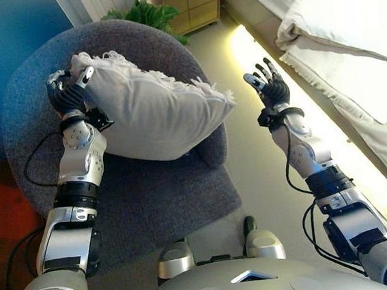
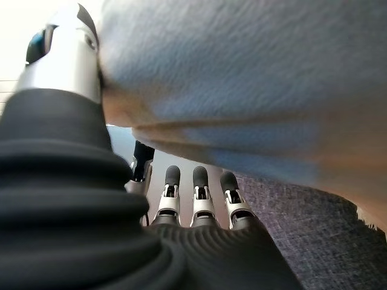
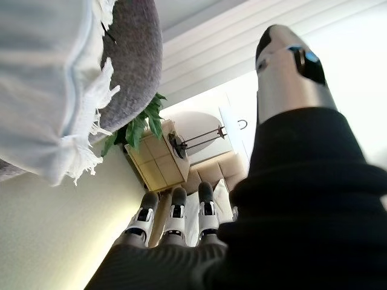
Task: Pick up the cushion and take it to the sofa
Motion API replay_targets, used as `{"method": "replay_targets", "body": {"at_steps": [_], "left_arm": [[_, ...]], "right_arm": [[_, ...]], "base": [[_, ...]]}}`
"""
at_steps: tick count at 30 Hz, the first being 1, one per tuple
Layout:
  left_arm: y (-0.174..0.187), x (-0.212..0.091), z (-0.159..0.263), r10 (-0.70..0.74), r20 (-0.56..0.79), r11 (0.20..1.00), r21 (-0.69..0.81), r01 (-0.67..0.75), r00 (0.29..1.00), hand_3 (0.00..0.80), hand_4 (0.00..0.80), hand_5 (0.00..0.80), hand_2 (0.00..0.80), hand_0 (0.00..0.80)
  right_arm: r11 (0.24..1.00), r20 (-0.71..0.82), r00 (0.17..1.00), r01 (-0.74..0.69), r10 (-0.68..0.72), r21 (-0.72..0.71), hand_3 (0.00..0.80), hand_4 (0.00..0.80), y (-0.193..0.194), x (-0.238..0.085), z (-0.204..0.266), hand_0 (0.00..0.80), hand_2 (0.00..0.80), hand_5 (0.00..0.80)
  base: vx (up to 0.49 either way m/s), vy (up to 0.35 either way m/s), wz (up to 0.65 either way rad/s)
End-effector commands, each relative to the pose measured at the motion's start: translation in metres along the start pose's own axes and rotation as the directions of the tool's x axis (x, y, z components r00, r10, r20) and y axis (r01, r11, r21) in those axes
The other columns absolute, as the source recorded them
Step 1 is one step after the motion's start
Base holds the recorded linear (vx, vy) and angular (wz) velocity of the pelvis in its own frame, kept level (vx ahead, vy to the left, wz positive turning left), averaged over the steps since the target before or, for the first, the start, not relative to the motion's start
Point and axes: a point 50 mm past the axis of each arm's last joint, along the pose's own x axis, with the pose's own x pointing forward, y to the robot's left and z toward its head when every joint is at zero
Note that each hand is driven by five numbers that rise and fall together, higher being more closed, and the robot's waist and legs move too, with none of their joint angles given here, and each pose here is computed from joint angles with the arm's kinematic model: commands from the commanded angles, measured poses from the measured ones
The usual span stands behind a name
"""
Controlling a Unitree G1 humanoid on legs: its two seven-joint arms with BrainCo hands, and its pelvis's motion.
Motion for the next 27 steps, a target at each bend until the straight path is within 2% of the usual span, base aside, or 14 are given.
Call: {"method": "replay_targets", "body": {"at_steps": [1,7,12,14,16,20,21,22,25,27], "left_arm": [[0.005,0.006,0.039,-0.021,0.191,1.000,-0.017,0.024,0.981,0.000,0.000,0.000,0.000,0.000],[0.002,0.002,0.034,-0.055,0.174,0.998,-0.005,0.057,0.983,0.000,0.000,0.000,0.000,0.000],[-0.009,0.003,0.035,-0.083,0.164,0.997,0.015,0.081,0.983,0.000,0.000,0.000,0.000,0.000],[-0.012,0.002,0.037,-0.093,0.166,0.996,0.024,0.090,0.982,0.000,0.000,0.000,0.000,0.000],[-0.015,0.003,0.039,-0.101,0.171,0.995,0.026,0.098,0.980,0.000,0.000,0.000,0.000,0.000],[-0.016,0.006,0.038,-0.107,0.168,0.994,0.022,0.105,0.980,0.000,0.000,0.000,0.000,0.000],[-0.015,0.007,0.036,-0.107,0.165,0.994,0.022,0.105,0.980,0.000,0.000,0.000,0.000,0.000],[-0.012,0.007,0.033,-0.106,0.159,0.994,0.026,0.103,0.982,0.000,0.000,0.000,0.000,0.000],[-0.010,0.005,0.026,-0.111,0.154,0.994,0.034,0.107,0.982,0.000,0.000,0.000,0.000,0.000],[-0.010,0.003,0.025,-0.113,0.158,0.993,0.037,0.108,0.981,0.000,0.000,0.000,0.000,0.000]], "right_arm": [[0.968,0.026,0.976,-0.210,0.216,-0.140,0.000,0.000,0.016,-0.008,0.012,0.000,0.000,0.000],[0.865,-0.151,0.905,-0.425,0.398,-0.266,0.000,0.000,0.026,-0.017,-0.005,0.000,0.000,0.000],[0.771,-0.333,0.841,-0.531,0.427,-0.352,0.000,0.000,0.030,-0.019,-0.027,0.000,0.000,0.000],[0.710,-0.385,0.803,-0.588,0.455,-0.388,0.000,0.000,0.031,-0.019,-0.030,0.000,0.000,0.000],[0.646,-0.395,0.749,-0.661,0.532,-0.382,0.000,0.000,0.039,-0.022,-0.026,0.000,0.000,0.000],[0.573,-0.330,0.660,-0.750,0.675,-0.329,0.000,0.000,0.050,-0.024,-0.012,0.000,0.000,0.000],[0.553,-0.316,0.628,-0.777,0.712,-0.301,0.000,0.000,0.051,-0.026,-0.010,0.000,0.000,0.000],[0.499,-0.302,0.553,-0.832,0.777,-0.242,0.000,0.000,0.053,-0.031,-0.009,0.000,0.000,0.000],[0.429,-0.318,0.471,-0.882,0.823,-0.197,0.000,0.000,0.045,-0.041,-0.015,0.000,0.000,0.000],[0.429,-0.362,0.480,-0.877,0.799,-0.218,0.000,0.000,0.033,-0.044,-0.023,0.000,0.000,0.000]], "base": [[0.000,0.000,0.00],[0.012,-0.016,0.00],[-0.006,-0.003,0.00],[-0.039,-0.021,0.00],[-0.073,-0.017,-0.02],[-0.040,-0.009,-0.03],[0.000,0.000,0.00],[0.030,-0.016,0.03],[0.028,-0.027,0.01],[-0.024,-0.050,0.00]]}}
